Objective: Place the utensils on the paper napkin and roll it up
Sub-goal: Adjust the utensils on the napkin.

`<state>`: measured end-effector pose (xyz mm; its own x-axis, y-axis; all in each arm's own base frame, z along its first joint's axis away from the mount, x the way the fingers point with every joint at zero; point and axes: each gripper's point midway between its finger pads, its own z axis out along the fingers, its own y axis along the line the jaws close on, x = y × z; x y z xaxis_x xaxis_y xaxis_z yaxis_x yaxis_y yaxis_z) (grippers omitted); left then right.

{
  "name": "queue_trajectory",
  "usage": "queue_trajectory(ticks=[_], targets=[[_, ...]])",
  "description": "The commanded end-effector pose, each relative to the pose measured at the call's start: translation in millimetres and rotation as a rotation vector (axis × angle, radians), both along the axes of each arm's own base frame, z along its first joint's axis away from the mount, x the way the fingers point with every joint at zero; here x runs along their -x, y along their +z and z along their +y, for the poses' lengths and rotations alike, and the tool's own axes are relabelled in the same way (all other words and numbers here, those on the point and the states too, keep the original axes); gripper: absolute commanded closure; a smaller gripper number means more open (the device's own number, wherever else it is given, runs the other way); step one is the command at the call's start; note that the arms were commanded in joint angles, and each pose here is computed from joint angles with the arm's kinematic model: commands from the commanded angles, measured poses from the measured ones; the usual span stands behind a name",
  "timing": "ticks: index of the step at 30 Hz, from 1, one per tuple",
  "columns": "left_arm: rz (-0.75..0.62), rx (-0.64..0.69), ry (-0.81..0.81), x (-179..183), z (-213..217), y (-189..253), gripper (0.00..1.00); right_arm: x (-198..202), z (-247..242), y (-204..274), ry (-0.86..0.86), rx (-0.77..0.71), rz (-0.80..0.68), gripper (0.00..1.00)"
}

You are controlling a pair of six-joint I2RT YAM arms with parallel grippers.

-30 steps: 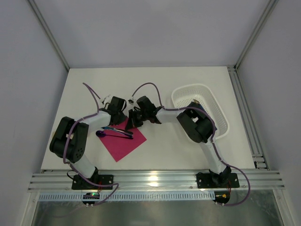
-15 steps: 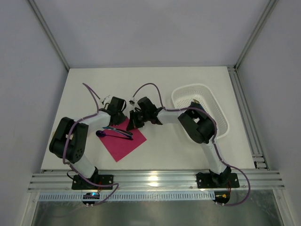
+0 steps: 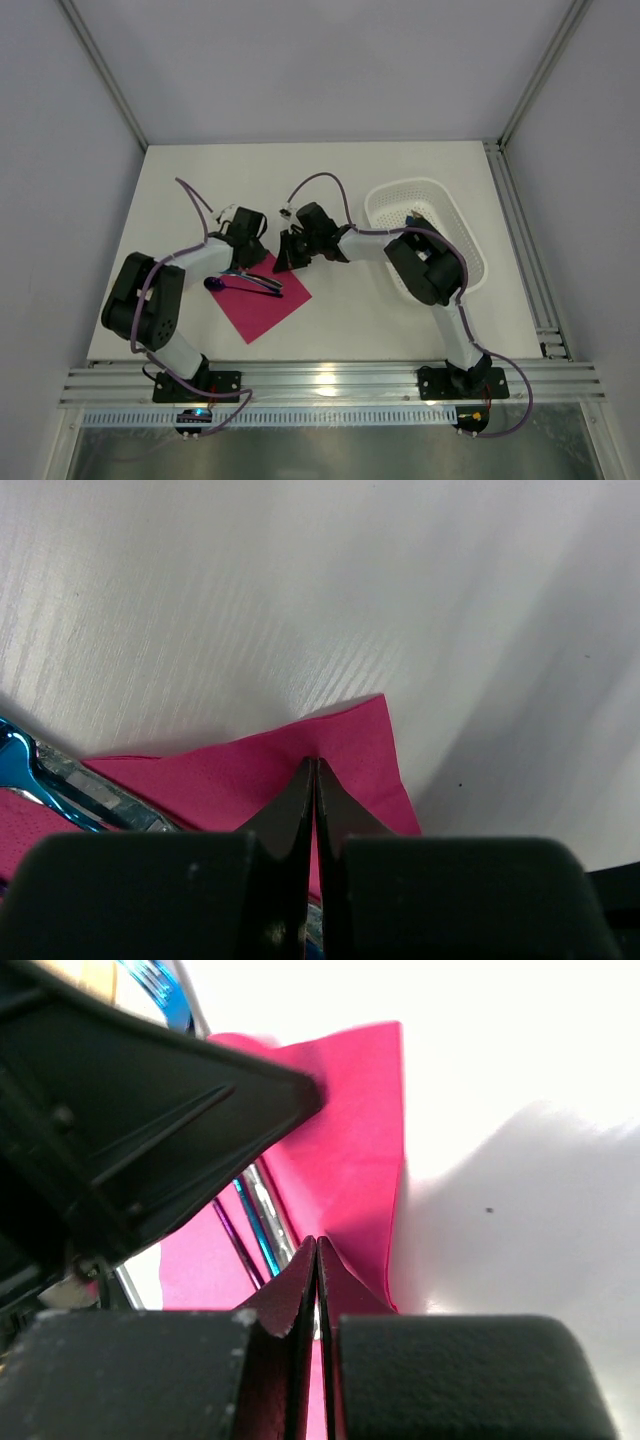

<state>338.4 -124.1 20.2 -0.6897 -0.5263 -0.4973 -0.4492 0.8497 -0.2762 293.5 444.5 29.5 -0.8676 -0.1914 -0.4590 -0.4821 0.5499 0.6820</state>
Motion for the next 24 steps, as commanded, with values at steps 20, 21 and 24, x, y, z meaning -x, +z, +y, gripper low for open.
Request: queue_trajectory(ticks=[20, 21, 24], targets=[[-0.054, -0.023, 0.054, 14.3, 18.7, 31.0, 1.00, -20.6, -5.8, -16.1, -0.075, 0.085, 0.004, 0.96], [-0.054, -0.035, 0.067, 13.4, 21.4, 30.8, 1.00, -21.6, -5.7, -15.8, -0.079, 0.086, 0.002, 0.96], [-0.027, -0.072, 0.119, 13.4, 29.5, 29.1, 1.00, -20.5, -10.6, -20.3, -0.094, 0.115, 0.016, 0.96]])
